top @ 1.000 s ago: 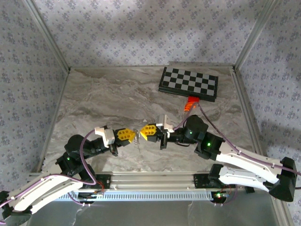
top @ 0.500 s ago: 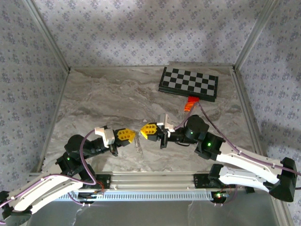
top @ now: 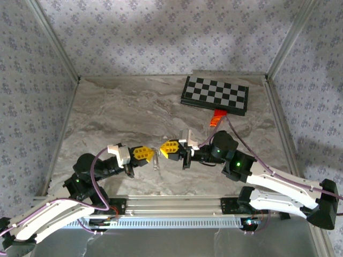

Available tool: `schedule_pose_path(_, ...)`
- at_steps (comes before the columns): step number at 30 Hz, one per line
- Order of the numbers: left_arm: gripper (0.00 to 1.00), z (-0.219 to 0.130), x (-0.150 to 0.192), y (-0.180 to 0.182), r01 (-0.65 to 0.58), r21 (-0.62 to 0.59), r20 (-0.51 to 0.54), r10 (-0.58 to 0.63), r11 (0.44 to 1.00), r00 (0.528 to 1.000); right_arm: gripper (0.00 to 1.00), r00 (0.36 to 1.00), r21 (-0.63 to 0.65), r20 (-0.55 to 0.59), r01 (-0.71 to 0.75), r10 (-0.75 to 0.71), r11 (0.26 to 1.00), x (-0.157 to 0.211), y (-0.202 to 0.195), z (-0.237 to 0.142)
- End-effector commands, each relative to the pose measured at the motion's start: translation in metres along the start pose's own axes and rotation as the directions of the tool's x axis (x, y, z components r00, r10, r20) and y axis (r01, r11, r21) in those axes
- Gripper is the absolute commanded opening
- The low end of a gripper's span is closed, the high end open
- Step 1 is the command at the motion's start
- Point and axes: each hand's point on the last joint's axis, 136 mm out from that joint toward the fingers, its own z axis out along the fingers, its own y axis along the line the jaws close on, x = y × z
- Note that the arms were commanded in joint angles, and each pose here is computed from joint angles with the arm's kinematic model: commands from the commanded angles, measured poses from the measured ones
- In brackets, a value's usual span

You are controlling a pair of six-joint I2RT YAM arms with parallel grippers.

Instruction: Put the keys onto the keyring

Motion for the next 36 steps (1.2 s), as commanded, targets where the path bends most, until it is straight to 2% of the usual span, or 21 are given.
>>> schedule_pose_path(1,0.00,-0.0024,-0.0213,-0.0008,-0.025,-0.004,0.067,0.025,1.000,0.997,0.00,1.000,-0.018,0.029,0.001,-0.001,1.000,-0.0072,0.0032,-0.0008)
schedule_pose_path(36,0.00,-0.0014,-0.0197,-0.0007,-0.029,-0.003,0.058,0.029,1.000,0.998,0.00,0.999,0.001,0.033,-0.014,0.014,1.000,-0.0072,-0.0013,-0.0021)
